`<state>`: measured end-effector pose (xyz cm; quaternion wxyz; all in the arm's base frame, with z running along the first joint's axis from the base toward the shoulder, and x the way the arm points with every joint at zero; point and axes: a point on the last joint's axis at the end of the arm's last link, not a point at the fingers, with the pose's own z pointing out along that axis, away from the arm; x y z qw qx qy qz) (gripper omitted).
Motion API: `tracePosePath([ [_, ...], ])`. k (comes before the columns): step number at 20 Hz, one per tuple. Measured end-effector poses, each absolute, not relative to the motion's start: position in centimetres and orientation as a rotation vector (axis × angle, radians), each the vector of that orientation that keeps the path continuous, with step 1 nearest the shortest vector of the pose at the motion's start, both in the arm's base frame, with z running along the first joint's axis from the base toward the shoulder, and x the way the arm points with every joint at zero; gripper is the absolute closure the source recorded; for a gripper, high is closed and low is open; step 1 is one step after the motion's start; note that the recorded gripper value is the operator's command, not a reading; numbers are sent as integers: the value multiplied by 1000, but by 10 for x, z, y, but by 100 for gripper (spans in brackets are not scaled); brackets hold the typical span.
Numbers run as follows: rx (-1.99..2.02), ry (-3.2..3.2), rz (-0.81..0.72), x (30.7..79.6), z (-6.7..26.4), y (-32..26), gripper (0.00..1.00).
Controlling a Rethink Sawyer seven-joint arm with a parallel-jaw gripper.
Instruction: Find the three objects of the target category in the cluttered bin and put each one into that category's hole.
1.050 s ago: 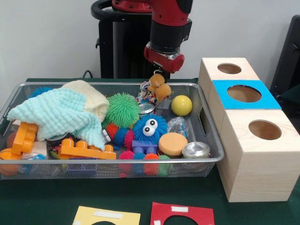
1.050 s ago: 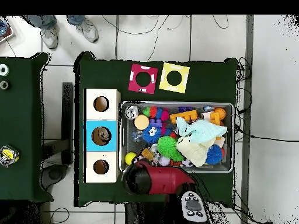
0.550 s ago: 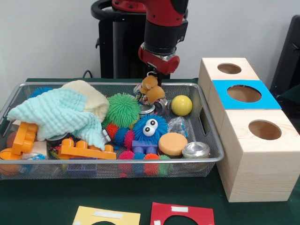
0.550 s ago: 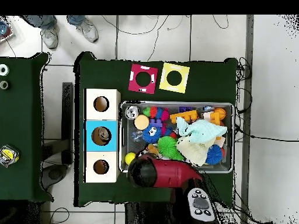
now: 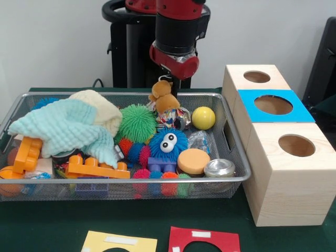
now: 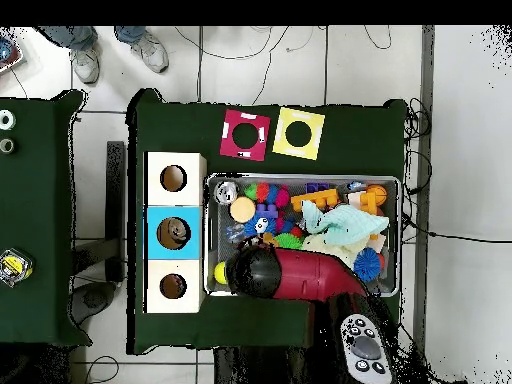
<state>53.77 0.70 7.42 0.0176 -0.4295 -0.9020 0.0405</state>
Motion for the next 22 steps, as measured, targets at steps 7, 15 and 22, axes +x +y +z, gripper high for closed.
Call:
tracePosePath([
  [7,-1367,-2828,95,576,94,-4,100],
  [15,-1382,-2856,89,611,111,-11,100],
  [22,-1277,-2882,143,648,143,28,100],
])
